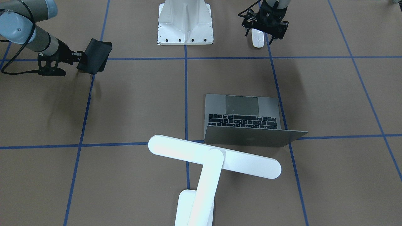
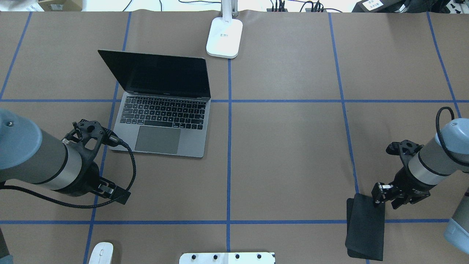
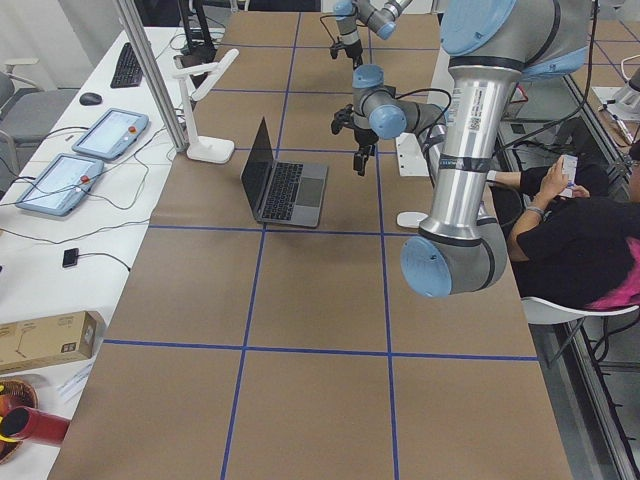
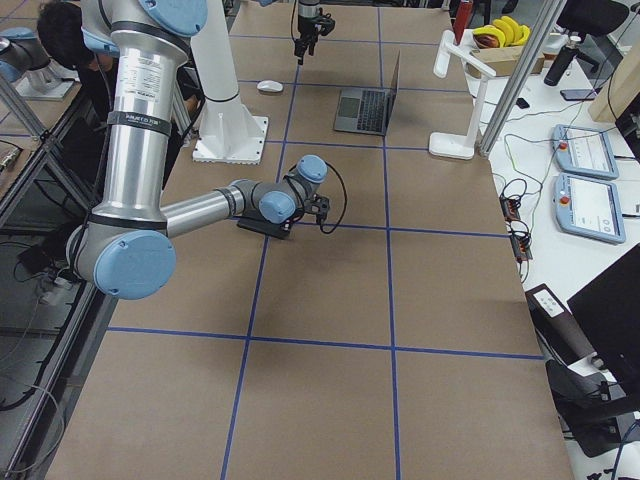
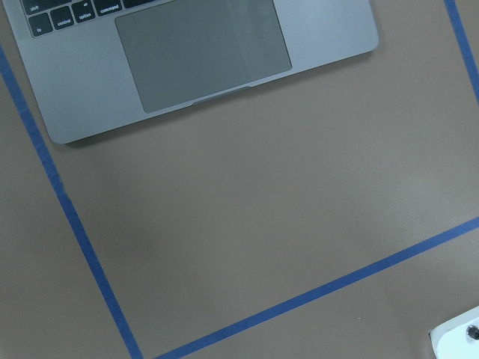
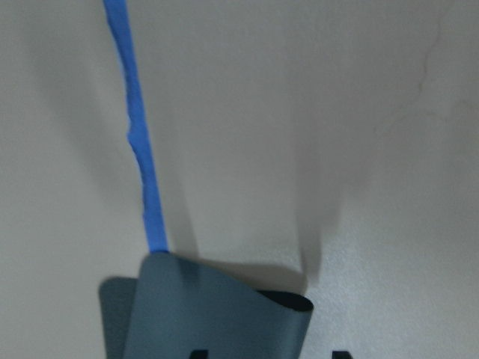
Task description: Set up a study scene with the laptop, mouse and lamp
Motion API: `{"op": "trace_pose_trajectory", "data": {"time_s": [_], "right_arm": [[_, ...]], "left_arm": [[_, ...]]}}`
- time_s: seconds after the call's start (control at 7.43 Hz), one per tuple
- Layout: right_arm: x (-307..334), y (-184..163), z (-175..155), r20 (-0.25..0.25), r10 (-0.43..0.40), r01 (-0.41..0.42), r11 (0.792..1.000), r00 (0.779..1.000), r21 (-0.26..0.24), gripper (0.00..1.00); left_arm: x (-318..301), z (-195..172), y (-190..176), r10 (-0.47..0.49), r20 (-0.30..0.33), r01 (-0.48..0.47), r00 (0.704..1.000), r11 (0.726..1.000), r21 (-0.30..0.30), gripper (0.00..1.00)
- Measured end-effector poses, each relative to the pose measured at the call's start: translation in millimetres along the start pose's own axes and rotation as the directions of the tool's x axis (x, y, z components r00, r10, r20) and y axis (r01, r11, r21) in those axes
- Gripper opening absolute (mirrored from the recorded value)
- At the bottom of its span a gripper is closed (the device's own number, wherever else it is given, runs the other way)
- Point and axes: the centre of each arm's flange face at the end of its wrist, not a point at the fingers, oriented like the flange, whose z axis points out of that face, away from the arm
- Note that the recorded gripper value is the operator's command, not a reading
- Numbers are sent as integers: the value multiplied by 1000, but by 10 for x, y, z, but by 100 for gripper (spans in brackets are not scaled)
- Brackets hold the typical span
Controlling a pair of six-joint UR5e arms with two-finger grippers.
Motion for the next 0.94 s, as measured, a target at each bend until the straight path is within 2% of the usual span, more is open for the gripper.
{"op": "trace_pose_trajectory", "data": {"time_s": [0.4, 0.94], "right_arm": [[-32, -33, 7, 10, -6, 6, 1000, 1000, -5, 70], [40, -80, 109, -4, 10, -10, 1000, 1000, -23, 70]], "left_arm": [[-16, 2, -6, 0, 11, 0, 1000, 1000, 10, 99], [-19, 5, -16, 1, 17, -1, 1000, 1000, 15, 99]]}}
